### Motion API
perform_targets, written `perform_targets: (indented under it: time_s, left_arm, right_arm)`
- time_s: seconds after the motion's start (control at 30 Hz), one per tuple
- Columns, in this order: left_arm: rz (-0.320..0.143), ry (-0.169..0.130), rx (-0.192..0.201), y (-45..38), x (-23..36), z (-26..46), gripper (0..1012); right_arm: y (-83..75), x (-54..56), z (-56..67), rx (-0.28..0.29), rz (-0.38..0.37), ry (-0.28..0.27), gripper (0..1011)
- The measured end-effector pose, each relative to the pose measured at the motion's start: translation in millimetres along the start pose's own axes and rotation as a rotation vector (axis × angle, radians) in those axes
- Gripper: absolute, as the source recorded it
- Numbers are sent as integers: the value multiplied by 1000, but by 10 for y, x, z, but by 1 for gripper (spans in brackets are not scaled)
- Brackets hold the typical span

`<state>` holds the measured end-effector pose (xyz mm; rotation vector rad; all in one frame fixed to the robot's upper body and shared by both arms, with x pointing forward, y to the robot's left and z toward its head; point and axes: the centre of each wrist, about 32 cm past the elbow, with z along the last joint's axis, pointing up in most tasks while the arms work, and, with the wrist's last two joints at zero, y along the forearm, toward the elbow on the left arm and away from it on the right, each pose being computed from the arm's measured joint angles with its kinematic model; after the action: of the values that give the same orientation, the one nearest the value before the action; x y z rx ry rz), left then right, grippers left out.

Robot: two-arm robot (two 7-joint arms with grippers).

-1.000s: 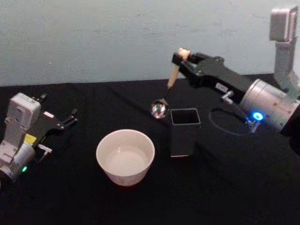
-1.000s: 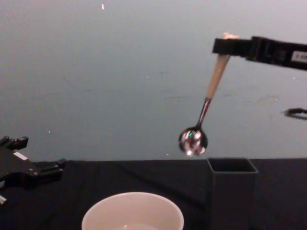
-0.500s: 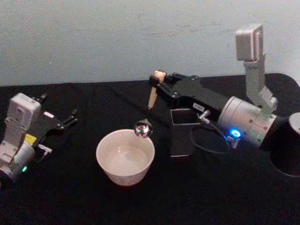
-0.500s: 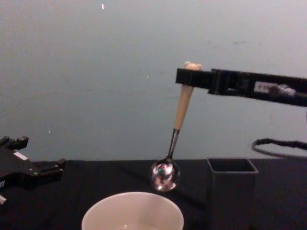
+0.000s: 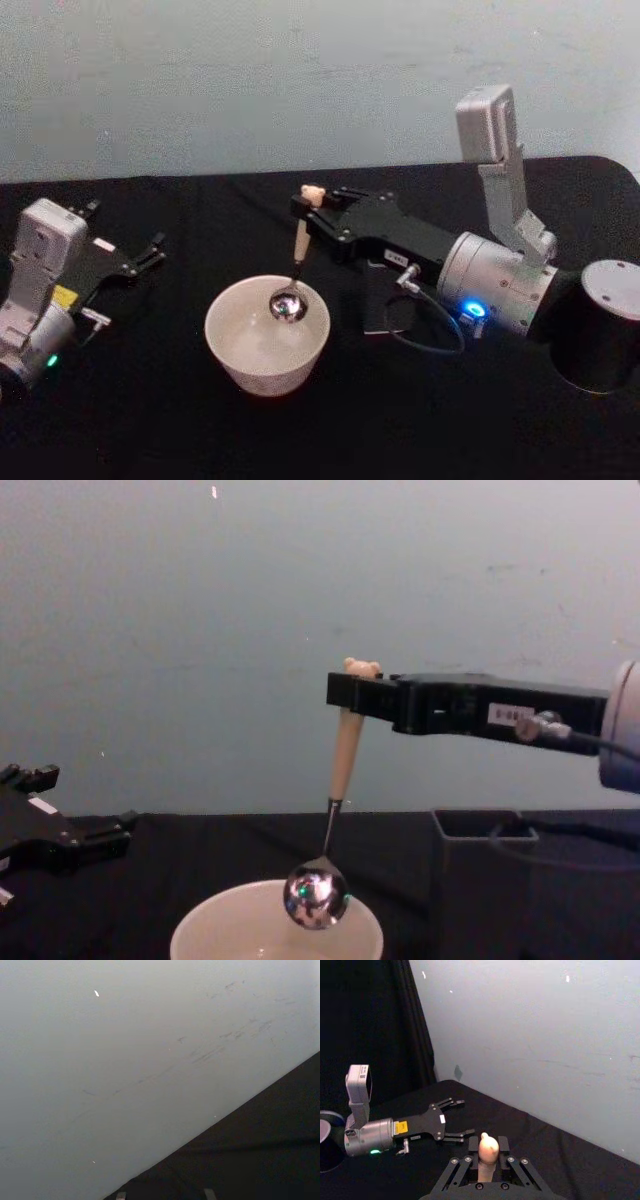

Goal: Pick up the stirring spoon with one hand, stir inside the cup, then place it back in its original position.

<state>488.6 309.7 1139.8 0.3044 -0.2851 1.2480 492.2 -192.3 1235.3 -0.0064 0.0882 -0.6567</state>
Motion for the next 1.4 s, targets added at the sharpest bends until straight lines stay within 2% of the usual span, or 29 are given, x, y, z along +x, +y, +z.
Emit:
perform_targets:
  time_s: [0.53,0.93,1.4]
  left_arm:
    - [0,0,0,0,0,0,1001]
    - [0,0,0,0,0,0,1001]
    - [0,0,0,0,0,0,1001]
  right_arm:
    - [97,-14,-125,-28,25,-25,221]
    - [173,-17,-273,-78,55,-61,221]
    - [296,-103,-377,-100,86,-67,221]
